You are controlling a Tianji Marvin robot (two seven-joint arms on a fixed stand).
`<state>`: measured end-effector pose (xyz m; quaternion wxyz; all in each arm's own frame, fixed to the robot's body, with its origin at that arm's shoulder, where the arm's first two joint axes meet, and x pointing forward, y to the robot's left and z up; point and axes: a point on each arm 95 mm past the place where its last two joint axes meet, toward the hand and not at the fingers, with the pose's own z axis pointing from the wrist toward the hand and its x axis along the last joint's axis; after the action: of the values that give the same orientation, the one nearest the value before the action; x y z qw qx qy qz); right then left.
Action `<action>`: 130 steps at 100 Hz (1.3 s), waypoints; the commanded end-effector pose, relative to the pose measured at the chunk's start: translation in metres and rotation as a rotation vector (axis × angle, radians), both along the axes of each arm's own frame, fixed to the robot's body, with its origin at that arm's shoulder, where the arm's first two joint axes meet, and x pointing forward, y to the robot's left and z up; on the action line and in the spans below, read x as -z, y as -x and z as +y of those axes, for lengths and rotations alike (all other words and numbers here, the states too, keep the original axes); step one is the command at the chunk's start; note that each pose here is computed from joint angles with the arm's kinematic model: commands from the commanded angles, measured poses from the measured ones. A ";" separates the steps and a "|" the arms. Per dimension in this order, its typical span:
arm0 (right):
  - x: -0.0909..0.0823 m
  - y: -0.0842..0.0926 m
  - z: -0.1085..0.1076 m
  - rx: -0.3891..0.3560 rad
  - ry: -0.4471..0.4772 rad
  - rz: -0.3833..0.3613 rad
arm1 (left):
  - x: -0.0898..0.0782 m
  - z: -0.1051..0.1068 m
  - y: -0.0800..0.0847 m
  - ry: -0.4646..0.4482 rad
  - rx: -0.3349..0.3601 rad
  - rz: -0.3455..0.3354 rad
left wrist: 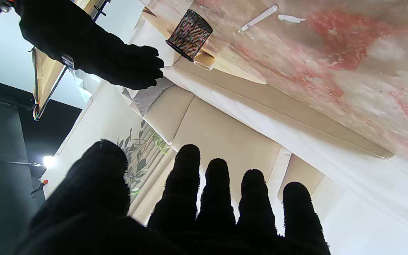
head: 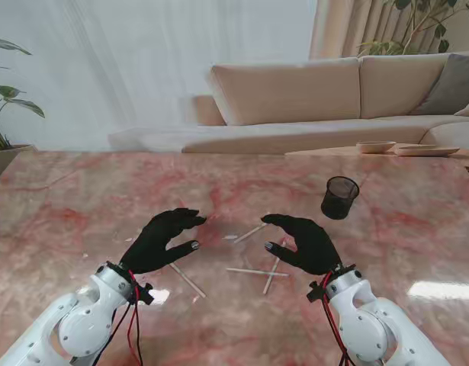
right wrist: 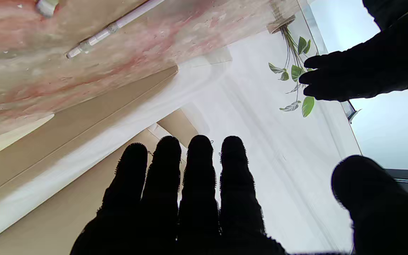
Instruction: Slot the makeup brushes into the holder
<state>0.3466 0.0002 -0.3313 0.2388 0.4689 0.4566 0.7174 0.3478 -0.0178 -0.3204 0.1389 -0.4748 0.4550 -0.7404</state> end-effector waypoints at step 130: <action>0.018 0.015 0.010 0.061 0.001 0.059 | 0.020 0.089 -0.026 -0.617 0.108 0.076</action>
<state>0.3329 0.0111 -0.3412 0.2516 0.4912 0.4496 0.7023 0.3695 0.0686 -0.3291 0.2220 -0.4027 0.6862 -0.5637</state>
